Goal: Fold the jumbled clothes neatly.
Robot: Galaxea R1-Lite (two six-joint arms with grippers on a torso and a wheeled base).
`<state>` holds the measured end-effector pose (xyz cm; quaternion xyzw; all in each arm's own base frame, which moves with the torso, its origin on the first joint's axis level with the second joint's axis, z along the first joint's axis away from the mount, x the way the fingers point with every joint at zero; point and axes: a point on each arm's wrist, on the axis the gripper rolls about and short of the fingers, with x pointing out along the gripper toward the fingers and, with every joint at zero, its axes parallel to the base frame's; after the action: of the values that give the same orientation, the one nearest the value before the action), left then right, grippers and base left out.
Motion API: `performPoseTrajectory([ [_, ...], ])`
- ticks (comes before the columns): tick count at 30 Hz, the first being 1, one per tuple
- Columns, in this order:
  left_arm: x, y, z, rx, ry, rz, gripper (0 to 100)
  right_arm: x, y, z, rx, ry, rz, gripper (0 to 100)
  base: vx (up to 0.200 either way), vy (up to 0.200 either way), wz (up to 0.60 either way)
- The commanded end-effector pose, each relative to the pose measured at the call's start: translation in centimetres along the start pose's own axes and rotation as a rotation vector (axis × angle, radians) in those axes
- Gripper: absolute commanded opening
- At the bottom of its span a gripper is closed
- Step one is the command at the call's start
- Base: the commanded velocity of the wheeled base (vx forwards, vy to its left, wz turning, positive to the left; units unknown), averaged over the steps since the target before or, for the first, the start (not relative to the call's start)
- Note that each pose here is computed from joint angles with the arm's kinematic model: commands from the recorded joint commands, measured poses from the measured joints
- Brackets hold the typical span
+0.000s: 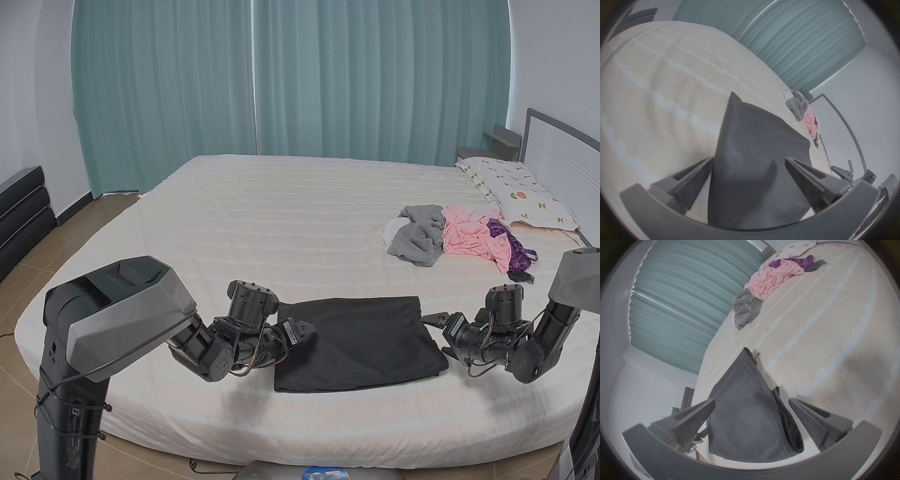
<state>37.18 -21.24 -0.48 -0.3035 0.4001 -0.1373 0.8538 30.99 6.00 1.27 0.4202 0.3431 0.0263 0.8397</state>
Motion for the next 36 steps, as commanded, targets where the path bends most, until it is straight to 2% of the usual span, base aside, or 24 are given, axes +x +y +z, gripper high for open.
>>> performPoseTrajectory([
  [1, 0.2, 0.3, -0.2, -0.003, 0.005, 0.010, 0, 0.1, 0.0, 0.0, -0.001, 0.002, 0.000, 100, 0.000, 0.000, 0.00],
  [18, -1.1, -0.8, 0.5, 0.006, -0.042, 0.010, 0, 0.3, -0.1, 0.0, -0.001, 0.002, -0.002, 100, 0.000, 0.000, 0.00],
  [24, -1.2, -0.7, 0.4, 0.046, -0.031, 0.024, 0, 0.4, 0.0, -0.3, -0.004, 0.011, -0.004, 100, 0.000, 0.000, 0.00],
  [36, -1.7, -0.7, 1.0, 0.032, -0.032, 0.045, 0, 0.5, 0.1, -0.4, -0.007, 0.011, -0.003, 100, 0.000, 0.000, 0.00],
])
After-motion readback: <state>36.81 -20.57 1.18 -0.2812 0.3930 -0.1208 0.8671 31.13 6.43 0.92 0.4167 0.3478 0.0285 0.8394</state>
